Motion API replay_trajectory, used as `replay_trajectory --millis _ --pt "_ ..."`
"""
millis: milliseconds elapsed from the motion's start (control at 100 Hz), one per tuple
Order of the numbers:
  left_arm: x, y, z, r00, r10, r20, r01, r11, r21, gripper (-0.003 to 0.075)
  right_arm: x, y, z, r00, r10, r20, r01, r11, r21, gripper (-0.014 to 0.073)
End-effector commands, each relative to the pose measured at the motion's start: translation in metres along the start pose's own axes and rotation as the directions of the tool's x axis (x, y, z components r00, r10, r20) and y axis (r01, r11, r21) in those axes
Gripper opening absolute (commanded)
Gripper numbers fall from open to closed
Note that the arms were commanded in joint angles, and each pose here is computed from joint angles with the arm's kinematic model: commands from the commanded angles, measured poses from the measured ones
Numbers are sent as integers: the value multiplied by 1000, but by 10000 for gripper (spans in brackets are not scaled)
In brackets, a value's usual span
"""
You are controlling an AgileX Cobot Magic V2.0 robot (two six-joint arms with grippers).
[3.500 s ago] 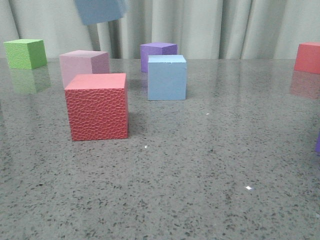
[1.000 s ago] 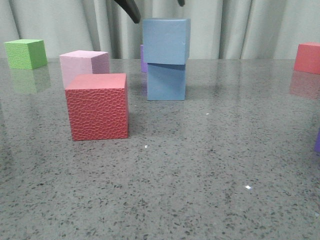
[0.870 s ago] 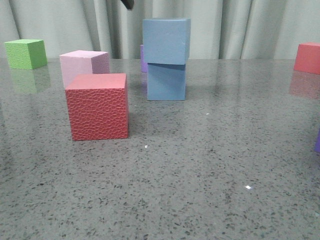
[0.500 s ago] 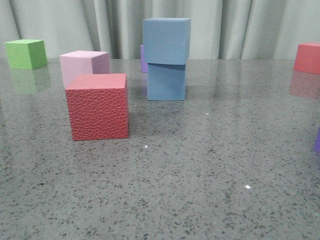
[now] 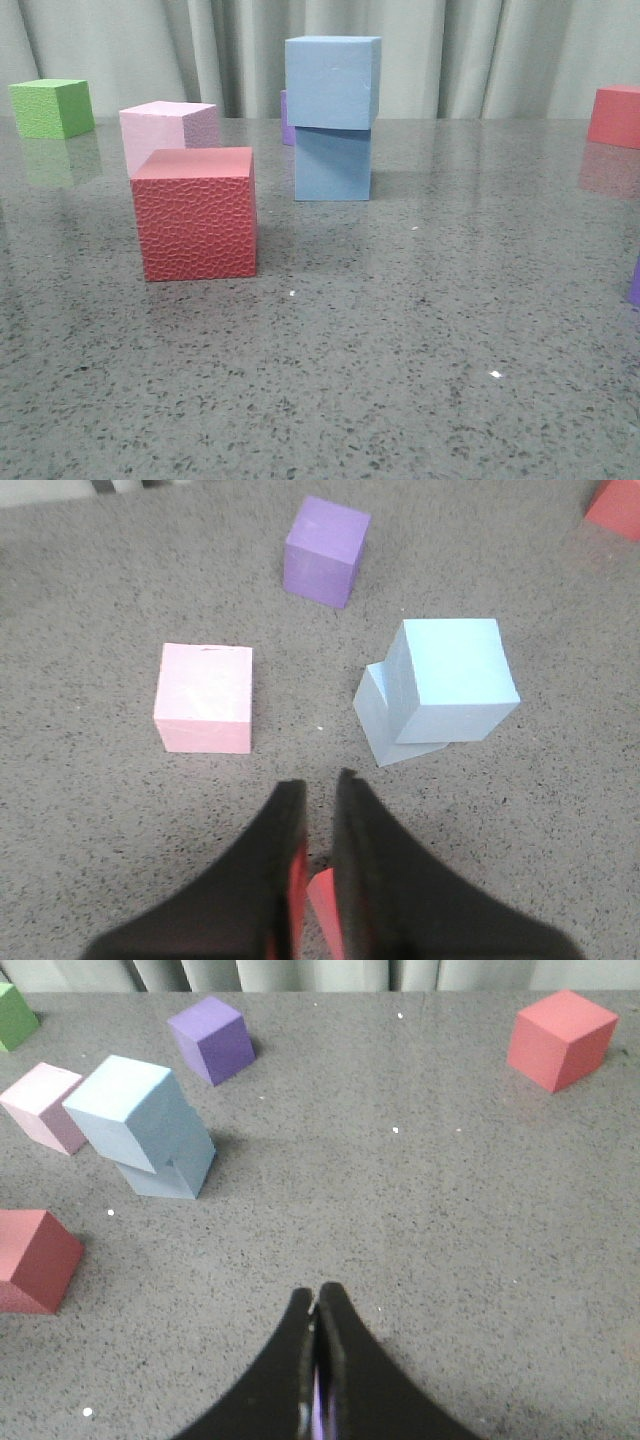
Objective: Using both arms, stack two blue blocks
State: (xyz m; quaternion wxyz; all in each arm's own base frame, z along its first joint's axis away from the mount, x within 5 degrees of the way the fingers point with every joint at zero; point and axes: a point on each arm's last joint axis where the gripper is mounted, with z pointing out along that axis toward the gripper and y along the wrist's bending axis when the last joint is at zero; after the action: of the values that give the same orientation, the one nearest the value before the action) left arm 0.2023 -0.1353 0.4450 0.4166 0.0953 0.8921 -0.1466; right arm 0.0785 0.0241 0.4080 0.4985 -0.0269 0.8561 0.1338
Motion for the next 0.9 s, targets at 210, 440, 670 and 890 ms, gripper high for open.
replay_trajectory --millis 210,440,670,890 --pt "47 23 -42 966 31 256 -56 994 91 -19 19 -10 -9 967 -46 252 58 997 -43 -64" --pt "92 40 -53 930 44 366 -97 987 128 -19 56 -20 -14 922 -44 385 86 992 -92 -64" --pt "137 54 -50 916 44 399 -113 982 153 -19 85 -33 -18 897 -63 437 106 992 -75 -64" --pt "166 64 -49 904 41 424 -123 978 166 -19 93 -37 -23 875 -71 480 116 991 -64 -66"
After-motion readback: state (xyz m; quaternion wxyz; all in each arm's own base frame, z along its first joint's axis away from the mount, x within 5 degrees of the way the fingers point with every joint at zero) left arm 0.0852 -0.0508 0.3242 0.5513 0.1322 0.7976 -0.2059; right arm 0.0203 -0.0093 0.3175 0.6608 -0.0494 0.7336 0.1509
